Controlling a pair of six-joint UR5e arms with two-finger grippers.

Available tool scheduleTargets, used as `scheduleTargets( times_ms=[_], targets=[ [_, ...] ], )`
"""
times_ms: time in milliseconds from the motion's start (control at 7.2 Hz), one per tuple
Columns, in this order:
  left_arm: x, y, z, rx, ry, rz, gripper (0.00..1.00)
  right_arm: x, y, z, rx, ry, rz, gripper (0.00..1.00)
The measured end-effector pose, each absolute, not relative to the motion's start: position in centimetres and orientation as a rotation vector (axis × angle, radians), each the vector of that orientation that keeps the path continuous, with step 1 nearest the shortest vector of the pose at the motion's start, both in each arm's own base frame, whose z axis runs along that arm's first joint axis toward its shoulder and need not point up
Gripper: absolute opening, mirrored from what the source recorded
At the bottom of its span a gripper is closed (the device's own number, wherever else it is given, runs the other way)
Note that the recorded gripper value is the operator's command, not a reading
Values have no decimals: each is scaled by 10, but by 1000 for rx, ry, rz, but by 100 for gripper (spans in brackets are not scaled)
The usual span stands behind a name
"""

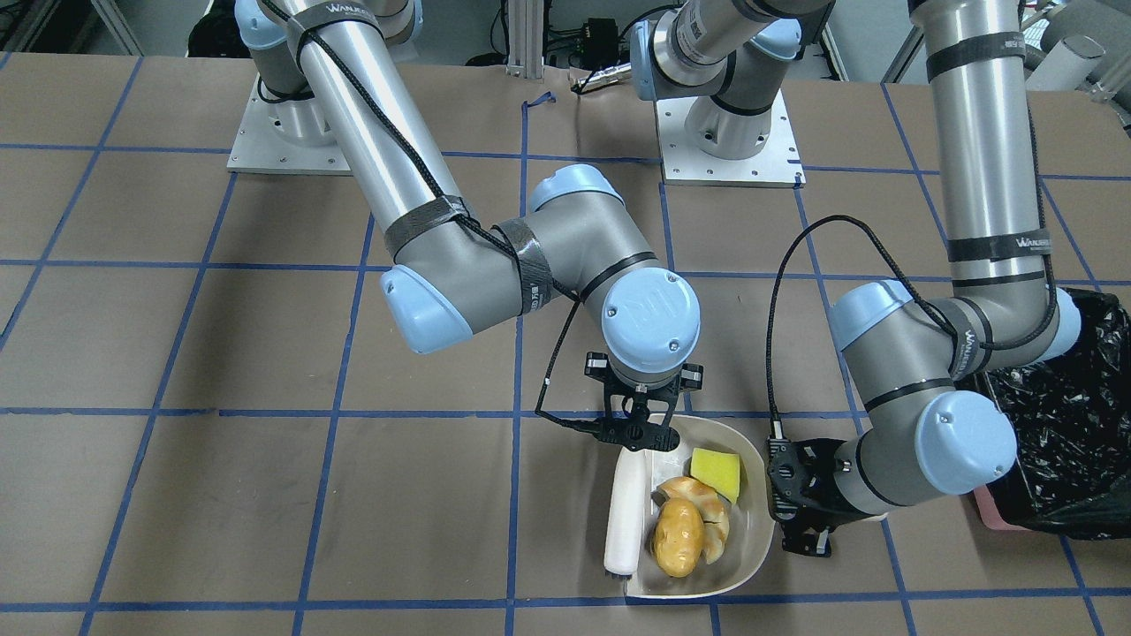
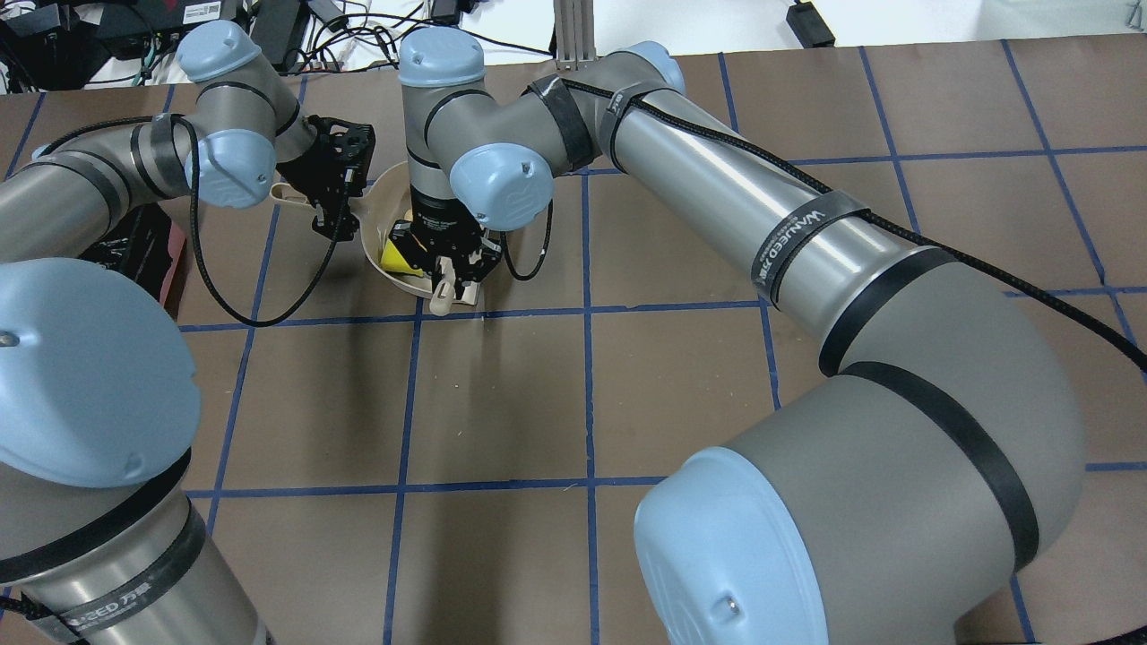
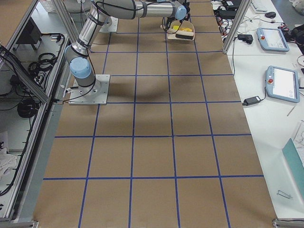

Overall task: Sweep and dump trash into bin
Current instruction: 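Return the brush to its spot with the right gripper while left gripper lifts dustpan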

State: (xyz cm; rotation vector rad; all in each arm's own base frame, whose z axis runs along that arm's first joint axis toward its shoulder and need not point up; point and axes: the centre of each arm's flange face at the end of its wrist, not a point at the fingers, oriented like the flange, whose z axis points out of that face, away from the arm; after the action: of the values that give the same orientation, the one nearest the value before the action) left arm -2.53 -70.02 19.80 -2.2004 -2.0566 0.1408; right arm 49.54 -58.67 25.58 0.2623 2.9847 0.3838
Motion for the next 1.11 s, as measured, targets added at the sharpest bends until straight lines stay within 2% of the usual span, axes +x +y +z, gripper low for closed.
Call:
scheduleTargets(
  times_ms=[417,1112],
  targets=[
    [-25,-701,199,-2186,-2050,174,0,417,-586,275,293,3024,426,0],
    [-8,-702,196,-2087,-2035,301,0,229,-580,324,301,3127,442,0]
  ],
)
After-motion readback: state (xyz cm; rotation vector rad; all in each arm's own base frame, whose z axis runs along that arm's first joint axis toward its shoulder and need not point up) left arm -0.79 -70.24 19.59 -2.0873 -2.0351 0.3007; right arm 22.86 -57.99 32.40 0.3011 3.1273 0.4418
